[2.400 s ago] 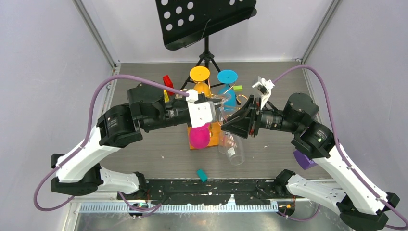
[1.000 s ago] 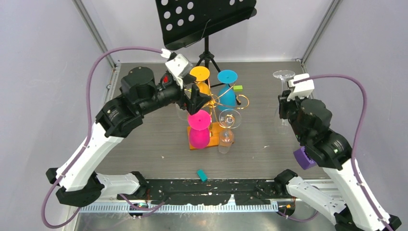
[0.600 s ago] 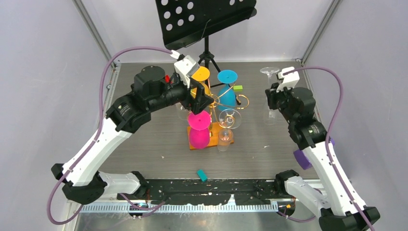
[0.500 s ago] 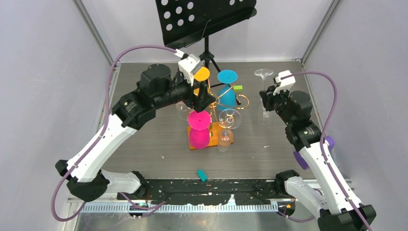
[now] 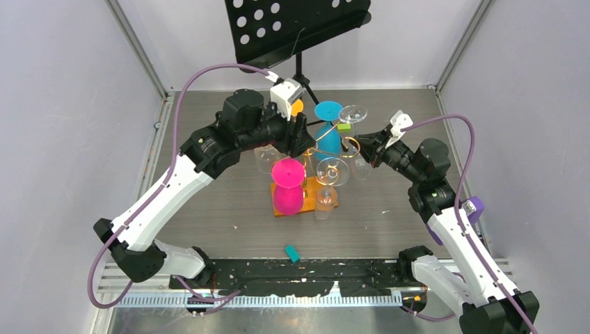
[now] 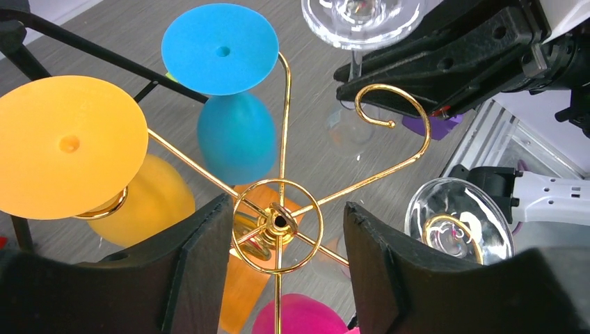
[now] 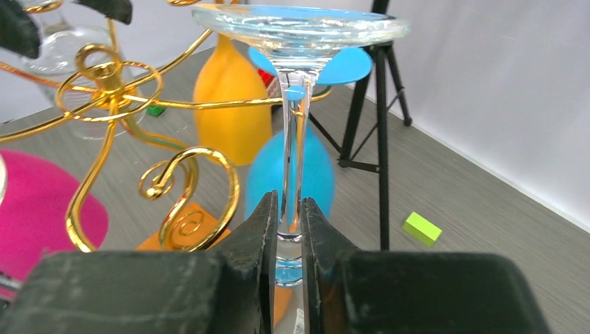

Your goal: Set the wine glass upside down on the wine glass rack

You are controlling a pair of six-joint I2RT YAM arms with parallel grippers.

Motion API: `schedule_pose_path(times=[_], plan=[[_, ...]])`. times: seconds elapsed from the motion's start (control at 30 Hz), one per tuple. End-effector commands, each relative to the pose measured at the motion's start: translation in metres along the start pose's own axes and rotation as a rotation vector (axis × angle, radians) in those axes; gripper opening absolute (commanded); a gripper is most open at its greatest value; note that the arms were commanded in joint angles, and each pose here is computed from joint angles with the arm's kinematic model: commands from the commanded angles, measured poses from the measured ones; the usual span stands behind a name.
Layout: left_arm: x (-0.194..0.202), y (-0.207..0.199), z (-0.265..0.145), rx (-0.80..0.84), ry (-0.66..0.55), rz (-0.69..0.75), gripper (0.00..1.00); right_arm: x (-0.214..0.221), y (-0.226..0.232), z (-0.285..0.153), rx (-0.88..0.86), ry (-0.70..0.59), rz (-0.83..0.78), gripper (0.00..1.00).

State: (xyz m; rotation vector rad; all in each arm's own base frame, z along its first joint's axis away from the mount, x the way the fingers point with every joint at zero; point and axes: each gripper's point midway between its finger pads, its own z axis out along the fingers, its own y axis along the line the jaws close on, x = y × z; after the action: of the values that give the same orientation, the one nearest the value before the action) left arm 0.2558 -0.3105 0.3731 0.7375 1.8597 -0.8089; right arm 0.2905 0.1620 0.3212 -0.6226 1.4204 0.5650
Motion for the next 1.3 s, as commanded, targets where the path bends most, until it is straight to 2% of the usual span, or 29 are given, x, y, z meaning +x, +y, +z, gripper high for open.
schedule_pose_path(times=[0.0,0.27,0.43,0.87,1.27], plan=[[-0.022,-0.008,-0.010,0.025,-0.064,-0.005,0.56,-0.025,0.016,0.001,-0.107,-0.107,-0.081,0.05],[-0.014,-0.008,-0.004,0.039,-0.034,-0.013,0.47,-0.014,0.028,-0.001,-0.155,-0.150,-0.060,0.05],[-0.010,-0.011,0.001,0.058,-0.021,-0.030,0.45,-0.013,0.034,0.003,-0.205,-0.168,-0.031,0.05],[-0.006,-0.012,0.004,0.065,-0.013,-0.042,0.42,-0.020,0.056,0.003,-0.354,-0.201,-0.007,0.05],[-0.005,-0.013,0.005,0.072,-0.015,-0.051,0.41,-0.030,0.065,-0.011,-0.362,-0.258,-0.025,0.05]])
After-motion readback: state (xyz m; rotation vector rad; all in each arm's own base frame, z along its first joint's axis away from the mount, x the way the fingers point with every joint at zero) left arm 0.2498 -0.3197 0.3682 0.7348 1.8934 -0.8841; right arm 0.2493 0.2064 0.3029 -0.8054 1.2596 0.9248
